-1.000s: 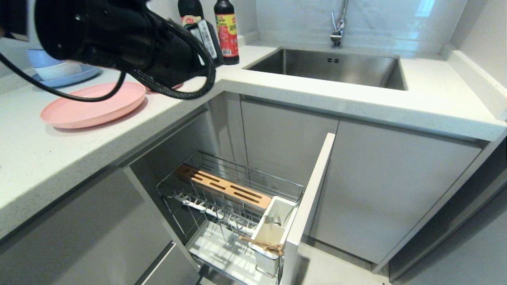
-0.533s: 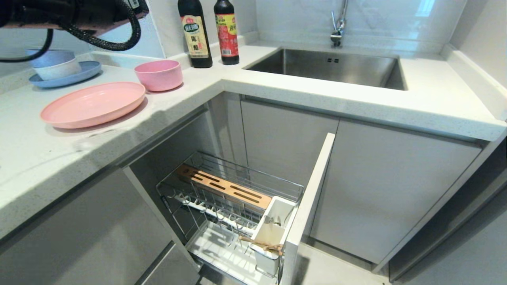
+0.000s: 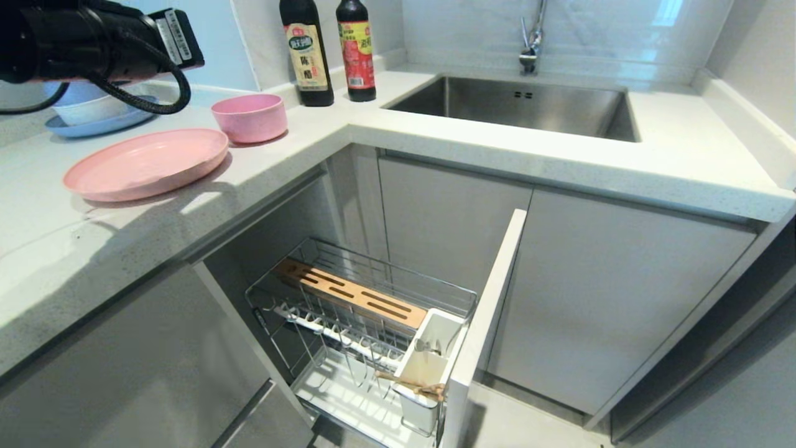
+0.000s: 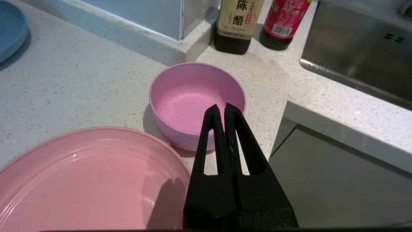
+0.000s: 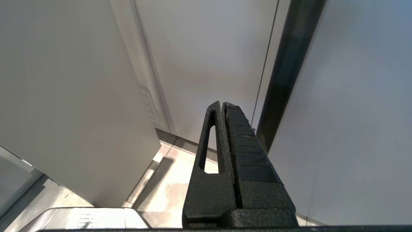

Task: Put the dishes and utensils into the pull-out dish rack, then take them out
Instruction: Pick up the bowl and place it in the cupboard

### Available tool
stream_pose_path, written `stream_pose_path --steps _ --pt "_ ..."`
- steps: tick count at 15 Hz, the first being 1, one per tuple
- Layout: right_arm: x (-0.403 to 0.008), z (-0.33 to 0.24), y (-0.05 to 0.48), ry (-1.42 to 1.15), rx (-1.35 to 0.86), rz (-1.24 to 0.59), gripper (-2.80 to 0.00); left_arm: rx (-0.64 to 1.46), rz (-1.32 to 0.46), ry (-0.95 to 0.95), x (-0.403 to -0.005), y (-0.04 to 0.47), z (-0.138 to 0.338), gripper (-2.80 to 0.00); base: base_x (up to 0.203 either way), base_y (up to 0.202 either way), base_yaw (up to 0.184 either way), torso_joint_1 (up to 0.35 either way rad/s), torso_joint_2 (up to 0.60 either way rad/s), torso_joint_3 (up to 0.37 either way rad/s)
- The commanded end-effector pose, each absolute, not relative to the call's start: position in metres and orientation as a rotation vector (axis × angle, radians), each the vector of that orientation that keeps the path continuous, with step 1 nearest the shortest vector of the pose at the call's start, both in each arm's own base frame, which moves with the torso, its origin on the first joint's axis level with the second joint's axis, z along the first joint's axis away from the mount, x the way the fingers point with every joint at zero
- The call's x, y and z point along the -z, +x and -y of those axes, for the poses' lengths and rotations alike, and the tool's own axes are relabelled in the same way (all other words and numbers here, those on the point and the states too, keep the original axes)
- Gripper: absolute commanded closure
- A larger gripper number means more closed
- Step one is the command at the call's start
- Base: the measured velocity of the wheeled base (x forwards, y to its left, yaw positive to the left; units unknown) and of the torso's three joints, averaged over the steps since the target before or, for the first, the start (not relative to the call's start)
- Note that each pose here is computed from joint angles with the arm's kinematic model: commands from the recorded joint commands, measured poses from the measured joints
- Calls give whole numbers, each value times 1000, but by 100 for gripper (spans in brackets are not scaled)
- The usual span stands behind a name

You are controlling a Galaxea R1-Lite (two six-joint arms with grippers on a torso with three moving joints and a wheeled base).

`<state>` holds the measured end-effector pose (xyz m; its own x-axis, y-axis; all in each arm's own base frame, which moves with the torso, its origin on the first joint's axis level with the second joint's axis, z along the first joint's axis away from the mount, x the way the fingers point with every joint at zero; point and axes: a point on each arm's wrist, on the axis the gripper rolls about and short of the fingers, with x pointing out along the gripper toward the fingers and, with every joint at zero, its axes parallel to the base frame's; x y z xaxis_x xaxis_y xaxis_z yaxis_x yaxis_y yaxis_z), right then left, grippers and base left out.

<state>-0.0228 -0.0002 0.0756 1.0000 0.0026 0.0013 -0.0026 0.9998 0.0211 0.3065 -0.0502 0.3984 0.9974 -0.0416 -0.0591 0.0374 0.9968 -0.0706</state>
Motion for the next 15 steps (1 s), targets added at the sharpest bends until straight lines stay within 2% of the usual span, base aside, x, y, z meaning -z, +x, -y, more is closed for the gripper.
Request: stream_pose_path --steps 1,12,13,15 --pt "-75 0 -23 21 -4 0 0 34 -85 -42 -388 323 51 0 0 0 0 0 0 0" --pt "-75 0 -23 21 -3 0 0 69 -71 -18 -386 327 60 0 0 0 0 0 0 0" --pt "-75 0 -23 21 -3 0 0 73 -75 -16 -385 328 61 -280 0 0 0 0 0 0" --pt "-75 0 -23 21 -3 0 0 87 -80 -12 -383 330 65 -280 0 0 0 0 0 0"
